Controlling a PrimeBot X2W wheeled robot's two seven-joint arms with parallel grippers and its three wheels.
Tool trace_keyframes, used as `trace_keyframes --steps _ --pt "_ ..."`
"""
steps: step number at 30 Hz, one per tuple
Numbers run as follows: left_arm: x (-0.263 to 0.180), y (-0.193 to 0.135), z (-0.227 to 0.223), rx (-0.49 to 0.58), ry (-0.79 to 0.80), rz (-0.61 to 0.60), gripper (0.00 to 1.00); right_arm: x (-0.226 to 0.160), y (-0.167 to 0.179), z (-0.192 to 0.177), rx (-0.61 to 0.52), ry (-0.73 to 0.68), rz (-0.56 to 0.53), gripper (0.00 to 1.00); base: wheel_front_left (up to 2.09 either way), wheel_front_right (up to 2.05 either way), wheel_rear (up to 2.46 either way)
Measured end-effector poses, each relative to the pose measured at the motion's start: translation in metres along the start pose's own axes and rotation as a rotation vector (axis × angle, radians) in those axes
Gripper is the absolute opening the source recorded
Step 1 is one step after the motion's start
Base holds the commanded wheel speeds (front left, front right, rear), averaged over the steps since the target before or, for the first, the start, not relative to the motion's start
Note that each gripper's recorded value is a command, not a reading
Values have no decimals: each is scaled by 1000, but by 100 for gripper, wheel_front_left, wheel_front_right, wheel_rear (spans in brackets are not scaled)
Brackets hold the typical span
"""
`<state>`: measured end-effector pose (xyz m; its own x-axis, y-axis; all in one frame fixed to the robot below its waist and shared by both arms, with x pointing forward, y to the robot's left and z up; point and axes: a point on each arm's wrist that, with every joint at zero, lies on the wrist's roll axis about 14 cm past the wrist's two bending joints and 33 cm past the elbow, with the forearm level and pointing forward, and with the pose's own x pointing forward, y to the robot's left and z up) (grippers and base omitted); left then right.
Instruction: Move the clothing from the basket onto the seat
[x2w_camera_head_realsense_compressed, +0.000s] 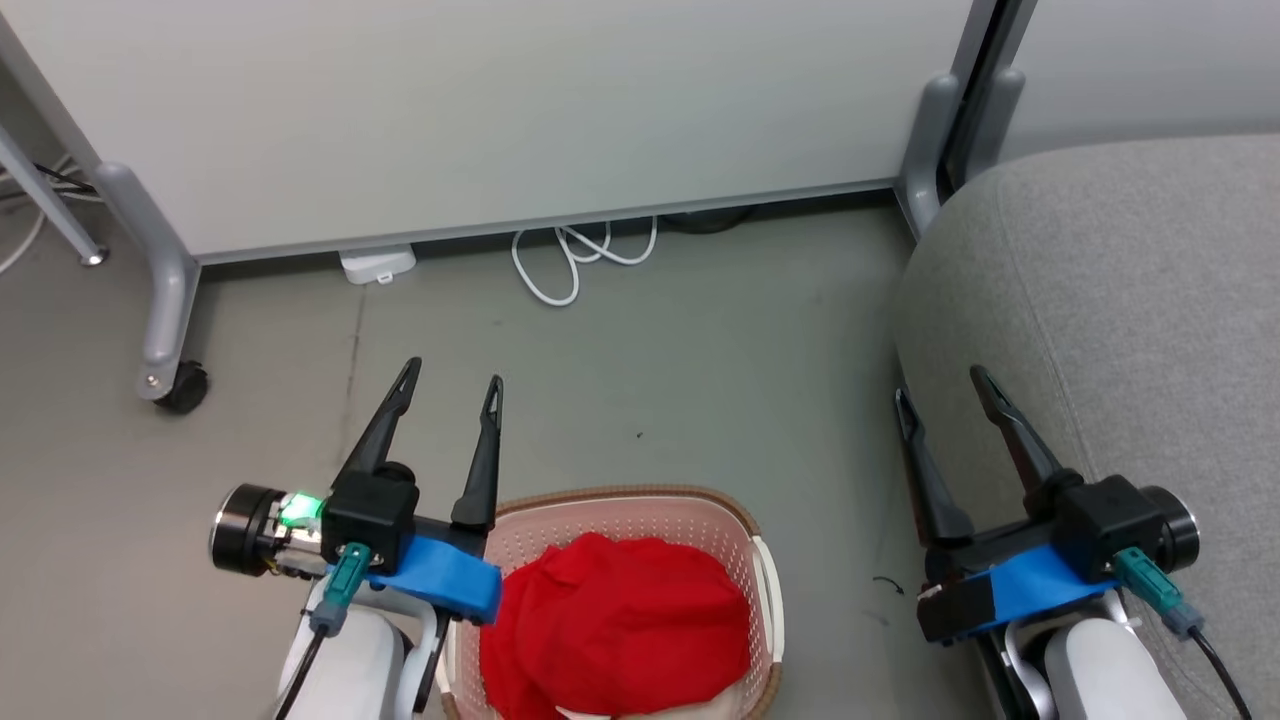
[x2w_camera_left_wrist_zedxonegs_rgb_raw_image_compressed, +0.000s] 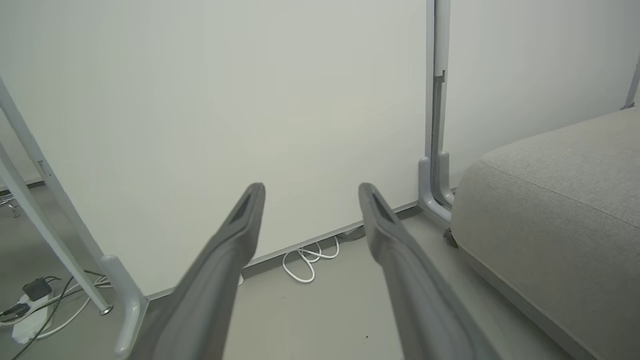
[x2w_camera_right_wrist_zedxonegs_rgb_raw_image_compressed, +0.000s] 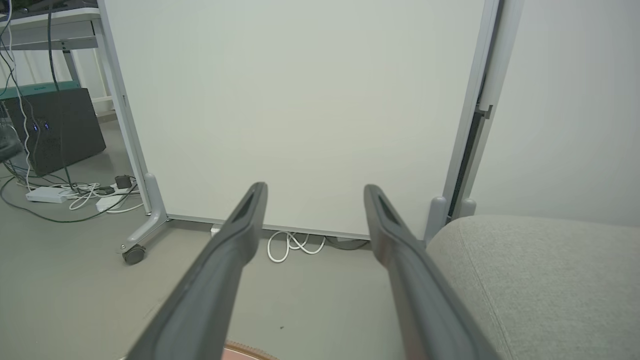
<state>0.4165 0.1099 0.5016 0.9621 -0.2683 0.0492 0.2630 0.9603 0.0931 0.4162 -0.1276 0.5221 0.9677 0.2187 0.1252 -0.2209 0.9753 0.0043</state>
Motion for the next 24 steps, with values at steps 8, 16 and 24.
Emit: trace_keyframes --steps 8,16,24 --pt "39 -27 -43 37 103 -166 100 22 -13 -13 -19 16 -14 100 0 0 0" --pt "66 -62 -109 55 254 -340 100 38 -34 -37 -41 56 -49 100 0 0 0" --pt "67 -93 -187 72 436 -497 100 51 -50 -67 -58 108 -68 100 0 0 0"
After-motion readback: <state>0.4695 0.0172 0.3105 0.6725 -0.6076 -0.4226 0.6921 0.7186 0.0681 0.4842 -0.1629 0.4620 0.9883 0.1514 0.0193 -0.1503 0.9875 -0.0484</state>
